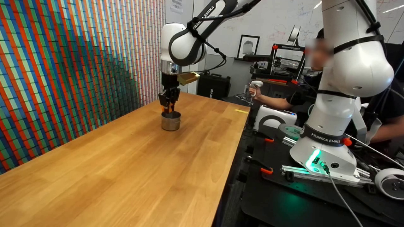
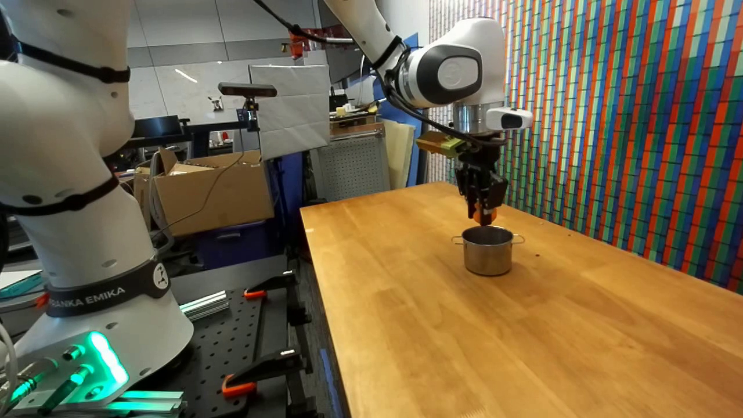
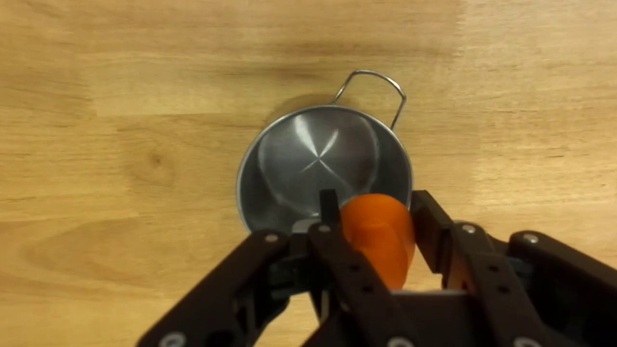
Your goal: Pick the orange object and put it in the pot
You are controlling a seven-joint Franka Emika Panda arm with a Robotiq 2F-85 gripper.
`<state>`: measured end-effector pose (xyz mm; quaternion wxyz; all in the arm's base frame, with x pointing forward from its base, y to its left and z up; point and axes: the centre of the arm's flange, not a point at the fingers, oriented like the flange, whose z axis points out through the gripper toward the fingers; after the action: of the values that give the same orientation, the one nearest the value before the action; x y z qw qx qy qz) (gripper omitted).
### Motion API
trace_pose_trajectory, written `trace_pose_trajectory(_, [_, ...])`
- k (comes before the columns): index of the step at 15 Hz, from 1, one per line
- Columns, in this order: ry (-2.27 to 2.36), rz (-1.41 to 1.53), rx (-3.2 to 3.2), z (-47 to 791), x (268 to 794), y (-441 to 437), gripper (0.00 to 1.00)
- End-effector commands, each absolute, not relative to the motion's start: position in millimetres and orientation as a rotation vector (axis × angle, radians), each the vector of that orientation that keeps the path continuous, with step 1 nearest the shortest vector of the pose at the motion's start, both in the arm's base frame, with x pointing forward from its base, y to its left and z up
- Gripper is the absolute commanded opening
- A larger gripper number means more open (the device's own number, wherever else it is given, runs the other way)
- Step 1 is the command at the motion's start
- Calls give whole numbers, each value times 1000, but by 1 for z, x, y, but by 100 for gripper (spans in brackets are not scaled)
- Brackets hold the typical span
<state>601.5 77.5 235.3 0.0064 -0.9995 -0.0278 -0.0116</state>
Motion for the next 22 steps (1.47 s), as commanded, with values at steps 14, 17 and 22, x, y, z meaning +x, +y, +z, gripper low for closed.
trace_pose_trajectory(14, [-69, 170, -3249, 387, 640, -11, 100])
trace_pose_trajectory(17, [-130, 321, -3220, 432, 612, -22, 100])
trace_pose_trajectory(22, [-115, 387, -3204, 446, 592, -25, 100])
